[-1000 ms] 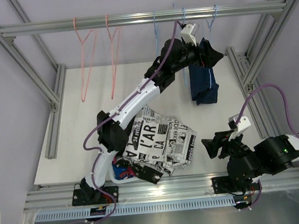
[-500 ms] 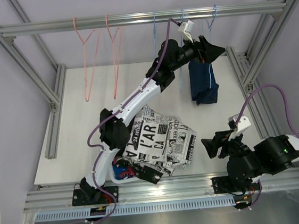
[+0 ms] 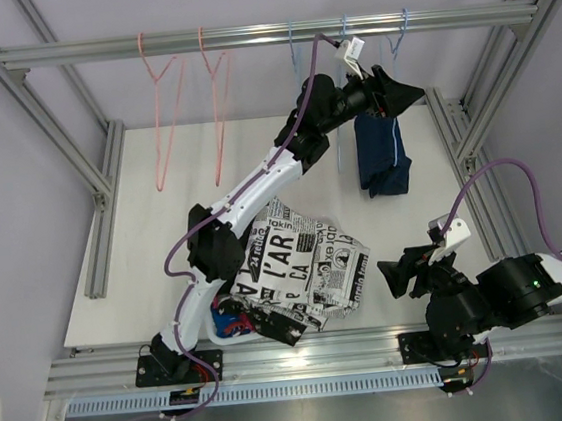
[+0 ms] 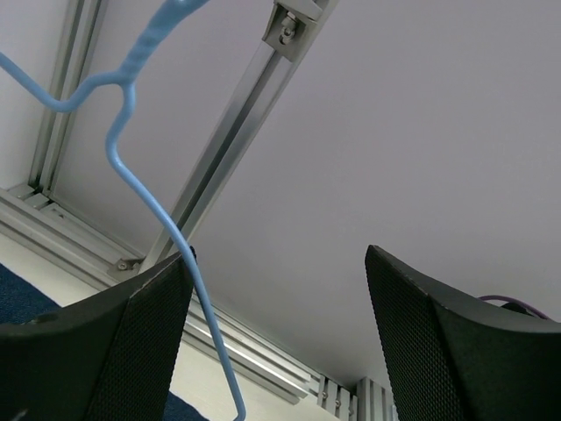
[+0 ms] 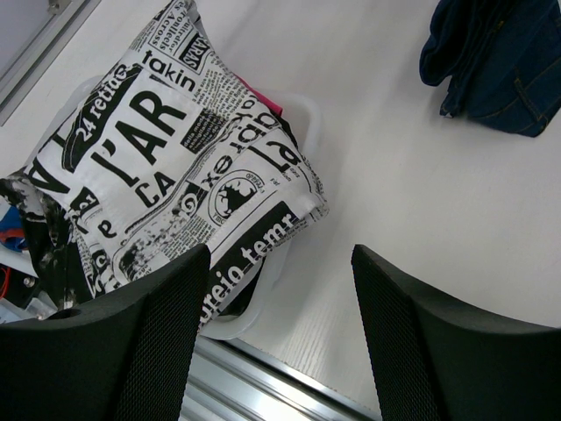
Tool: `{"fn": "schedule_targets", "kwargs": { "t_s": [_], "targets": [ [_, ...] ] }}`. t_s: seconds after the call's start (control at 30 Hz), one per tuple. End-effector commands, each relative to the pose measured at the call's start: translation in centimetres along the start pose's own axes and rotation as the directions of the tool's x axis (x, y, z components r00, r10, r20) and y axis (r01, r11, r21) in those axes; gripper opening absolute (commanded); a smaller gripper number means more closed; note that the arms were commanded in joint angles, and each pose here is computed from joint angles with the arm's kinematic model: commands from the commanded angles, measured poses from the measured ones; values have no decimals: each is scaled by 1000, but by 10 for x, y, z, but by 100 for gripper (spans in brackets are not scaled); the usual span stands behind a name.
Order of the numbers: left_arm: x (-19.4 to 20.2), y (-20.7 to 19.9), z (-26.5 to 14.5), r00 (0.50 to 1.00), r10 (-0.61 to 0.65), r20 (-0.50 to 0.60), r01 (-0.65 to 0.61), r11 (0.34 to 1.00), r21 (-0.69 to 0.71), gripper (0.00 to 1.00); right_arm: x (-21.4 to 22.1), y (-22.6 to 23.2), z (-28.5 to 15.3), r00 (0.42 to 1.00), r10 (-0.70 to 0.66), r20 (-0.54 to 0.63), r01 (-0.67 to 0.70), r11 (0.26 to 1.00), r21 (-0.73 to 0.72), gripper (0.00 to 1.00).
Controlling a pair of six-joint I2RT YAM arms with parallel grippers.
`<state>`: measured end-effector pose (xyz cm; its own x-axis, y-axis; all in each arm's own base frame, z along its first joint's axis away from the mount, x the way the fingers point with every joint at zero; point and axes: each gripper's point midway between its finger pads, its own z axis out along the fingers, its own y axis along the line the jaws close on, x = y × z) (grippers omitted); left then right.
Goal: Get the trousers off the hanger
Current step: Pick up the hanger from the clothesline.
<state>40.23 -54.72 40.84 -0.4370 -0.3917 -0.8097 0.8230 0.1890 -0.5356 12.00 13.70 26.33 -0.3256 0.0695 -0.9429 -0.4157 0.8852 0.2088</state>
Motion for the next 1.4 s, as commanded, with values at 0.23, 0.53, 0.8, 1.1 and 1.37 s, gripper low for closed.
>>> {"fn": "schedule_targets", "kwargs": {
  "t_s": [0.23,0.53,0.8,1.1,1.37],
  "targets": [
    [-32,-50,-2,998,16,68,-24,993,114,64,-7,2,2,999,30,39,-30,999,15,71],
    [-30,-49,-1,998,4,64,-11,994,112,43,-6,3,3,999,19,37,-20,1000,18,71],
    [-32,-53,-2,998,1,63,-9,993,118,35,-6,4,3,999,12,38,-13,1000,21,71],
    [-35,-62,-9,999,8,47,-14,993,121,15,-5,5,4,999,0,38,-1,1000,26,71],
    [-35,-71,-13,1000,16,17,-18,990,141,1,-4,6,4,999,-11,38,10,999,30,72]
  ]
}}
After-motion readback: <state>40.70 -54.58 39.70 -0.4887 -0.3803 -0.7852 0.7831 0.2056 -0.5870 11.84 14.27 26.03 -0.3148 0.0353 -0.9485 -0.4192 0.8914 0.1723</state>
